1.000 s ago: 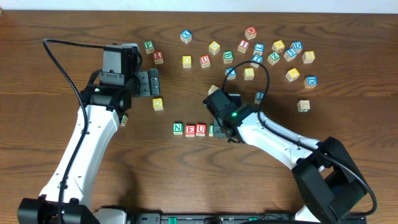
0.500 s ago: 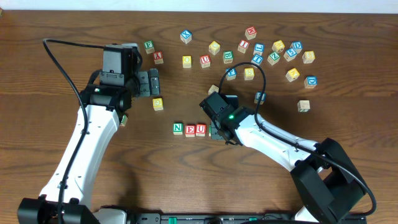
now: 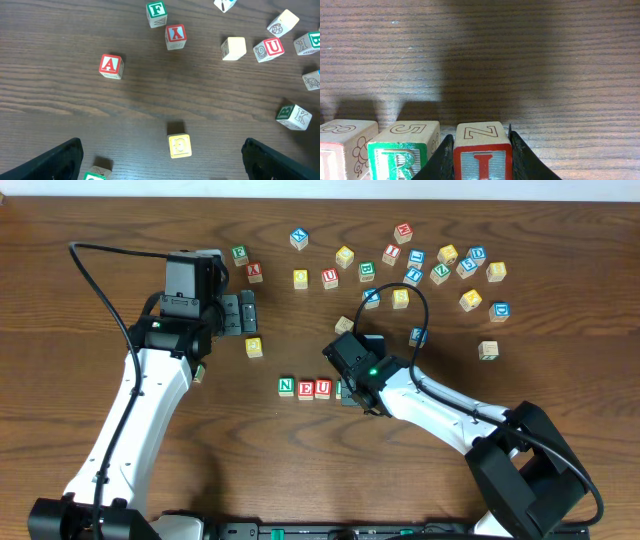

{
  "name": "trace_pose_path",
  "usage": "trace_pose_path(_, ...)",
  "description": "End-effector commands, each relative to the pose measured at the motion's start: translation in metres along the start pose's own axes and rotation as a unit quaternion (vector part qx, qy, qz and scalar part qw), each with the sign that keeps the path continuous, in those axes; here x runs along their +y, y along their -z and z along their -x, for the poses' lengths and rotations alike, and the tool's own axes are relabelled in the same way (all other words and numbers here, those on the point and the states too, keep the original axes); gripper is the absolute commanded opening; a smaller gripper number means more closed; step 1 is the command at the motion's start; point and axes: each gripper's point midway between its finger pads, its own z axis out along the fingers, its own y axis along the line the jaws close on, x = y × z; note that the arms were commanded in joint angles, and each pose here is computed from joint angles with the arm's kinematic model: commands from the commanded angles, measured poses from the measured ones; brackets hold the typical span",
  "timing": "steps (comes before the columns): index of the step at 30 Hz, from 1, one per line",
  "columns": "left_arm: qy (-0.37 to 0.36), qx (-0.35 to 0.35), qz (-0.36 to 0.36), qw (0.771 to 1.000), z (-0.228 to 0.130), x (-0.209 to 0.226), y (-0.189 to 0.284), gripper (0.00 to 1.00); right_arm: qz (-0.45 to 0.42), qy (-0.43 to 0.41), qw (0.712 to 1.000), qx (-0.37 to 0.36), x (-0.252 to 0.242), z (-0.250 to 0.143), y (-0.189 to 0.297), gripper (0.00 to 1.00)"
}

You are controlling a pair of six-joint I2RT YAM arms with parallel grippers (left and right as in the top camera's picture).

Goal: Spell out NEURIPS

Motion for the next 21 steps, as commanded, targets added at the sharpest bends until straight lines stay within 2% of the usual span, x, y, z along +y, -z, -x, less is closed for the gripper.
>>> trace_pose_path(1,-0.002,-0.021,0.001,1.0,0.0133,0.0008,0.0102,1.0,-0.004,-0.009,1.0,-0.01,-0.002,0.0022,0.003,0.09)
trace_pose_path(13,-0.002,-0.021,0.001,1.0,0.0133,0.0008,0.0102,1.0,-0.002,-0.01,1.0,-0.013,-0.0009,0.0036,0.003,0.15)
trace_pose_path(21,-0.002,-0.021,0.001,1.0,0.0133,0.0008,0.0102,1.0,-0.002,-0.01,1.0,-0.013,-0.0009,0.0036,0.003,0.27)
